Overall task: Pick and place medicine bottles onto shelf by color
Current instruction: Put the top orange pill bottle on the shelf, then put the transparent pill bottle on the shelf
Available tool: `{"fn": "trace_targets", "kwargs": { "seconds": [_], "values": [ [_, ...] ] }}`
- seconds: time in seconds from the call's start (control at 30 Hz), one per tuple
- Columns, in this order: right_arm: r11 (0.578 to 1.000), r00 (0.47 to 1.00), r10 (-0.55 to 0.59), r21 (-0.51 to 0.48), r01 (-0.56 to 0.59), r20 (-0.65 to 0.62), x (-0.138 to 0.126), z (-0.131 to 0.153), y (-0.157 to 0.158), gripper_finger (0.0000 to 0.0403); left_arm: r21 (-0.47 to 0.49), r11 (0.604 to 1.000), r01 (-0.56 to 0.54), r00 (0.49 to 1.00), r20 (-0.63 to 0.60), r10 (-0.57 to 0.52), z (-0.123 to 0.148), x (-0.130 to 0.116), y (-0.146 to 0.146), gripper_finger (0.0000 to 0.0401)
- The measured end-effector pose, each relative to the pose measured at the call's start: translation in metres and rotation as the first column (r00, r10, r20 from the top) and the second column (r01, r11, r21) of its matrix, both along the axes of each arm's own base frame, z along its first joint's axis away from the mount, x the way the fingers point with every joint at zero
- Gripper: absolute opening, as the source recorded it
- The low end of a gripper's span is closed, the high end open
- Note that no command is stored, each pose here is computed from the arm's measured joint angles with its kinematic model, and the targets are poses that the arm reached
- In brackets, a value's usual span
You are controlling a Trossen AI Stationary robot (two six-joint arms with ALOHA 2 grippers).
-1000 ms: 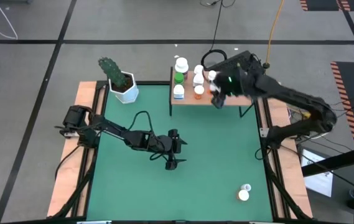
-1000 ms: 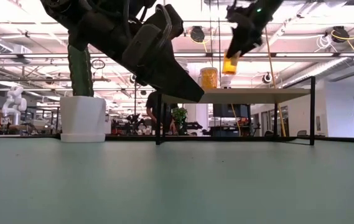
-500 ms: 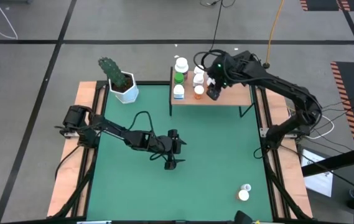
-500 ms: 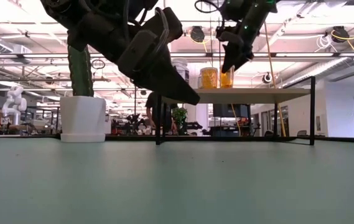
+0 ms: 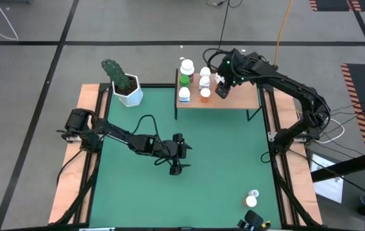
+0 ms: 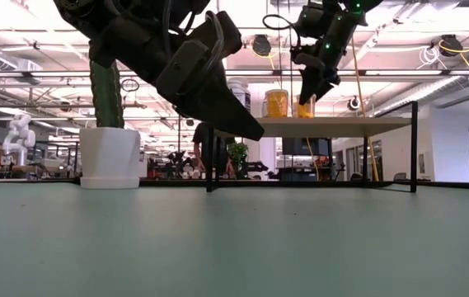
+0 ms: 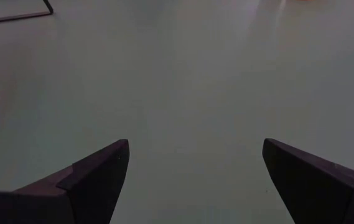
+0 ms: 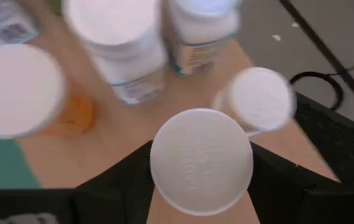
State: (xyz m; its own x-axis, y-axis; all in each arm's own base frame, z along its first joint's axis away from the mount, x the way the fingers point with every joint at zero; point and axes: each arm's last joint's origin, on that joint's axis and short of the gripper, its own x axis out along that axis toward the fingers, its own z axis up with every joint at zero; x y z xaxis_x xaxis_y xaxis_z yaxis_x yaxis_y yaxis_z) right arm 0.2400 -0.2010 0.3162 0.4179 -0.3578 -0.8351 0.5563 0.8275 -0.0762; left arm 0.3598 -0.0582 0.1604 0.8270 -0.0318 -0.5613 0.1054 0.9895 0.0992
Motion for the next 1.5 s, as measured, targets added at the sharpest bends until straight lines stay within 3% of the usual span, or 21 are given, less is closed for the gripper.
{"fn": "trace_targets", "kwargs": {
  "seconds": [0.23,0.5,0.67,0.8,1.03,1.13,1.27,1.5],
  "values": [
    [1.000,1.000,0.002,0.010,-0.003,0.008,0.001,0.000,0.001,0.0257,0.000,1.000,0.000,1.000,-0.002,0.000,0.000,0.000,0.000,0.0372],
    [1.000,1.000,0.004,-0.007,-0.004,0.021,-0.010,0.013,0.010,0.0280,0.001,1.000,0.000,1.000,-0.006,0.000,0.000,0.000,0.000,0.0372],
    [0.999,0.998,0.027,-0.020,-0.026,0.064,-0.028,0.040,0.041,0.0281,0.003,1.000,0.001,1.000,-0.015,-0.001,-0.001,-0.001,0.000,0.0372],
    [0.987,0.983,0.162,0.035,-0.159,-0.084,-0.043,0.044,0.085,0.0273,0.004,1.000,0.001,1.000,-0.021,-0.001,-0.002,-0.001,0.000,0.0372],
    [0.943,0.930,0.304,0.205,-0.263,-0.205,-0.048,0.010,0.170,0.0253,0.032,0.999,0.039,0.999,0.008,-0.040,0.001,0.000,-0.001,0.0372],
    [0.936,0.882,0.342,0.199,-0.290,-0.325,-0.053,-0.017,0.202,0.0249,0.007,0.990,0.140,0.988,0.065,-0.140,0.005,0.003,-0.004,0.0372],
    [0.950,0.847,0.302,0.214,-0.228,-0.438,-0.065,-0.050,0.228,0.0247,-0.002,0.953,0.303,0.940,0.168,-0.298,0.014,0.006,-0.013,0.0372],
    [0.919,0.817,0.271,0.390,-0.063,-0.509,-0.088,-0.078,0.268,0.0247,0.111,0.938,0.328,0.920,0.190,-0.344,0.016,0.006,-0.014,0.0372]
  ]
}}
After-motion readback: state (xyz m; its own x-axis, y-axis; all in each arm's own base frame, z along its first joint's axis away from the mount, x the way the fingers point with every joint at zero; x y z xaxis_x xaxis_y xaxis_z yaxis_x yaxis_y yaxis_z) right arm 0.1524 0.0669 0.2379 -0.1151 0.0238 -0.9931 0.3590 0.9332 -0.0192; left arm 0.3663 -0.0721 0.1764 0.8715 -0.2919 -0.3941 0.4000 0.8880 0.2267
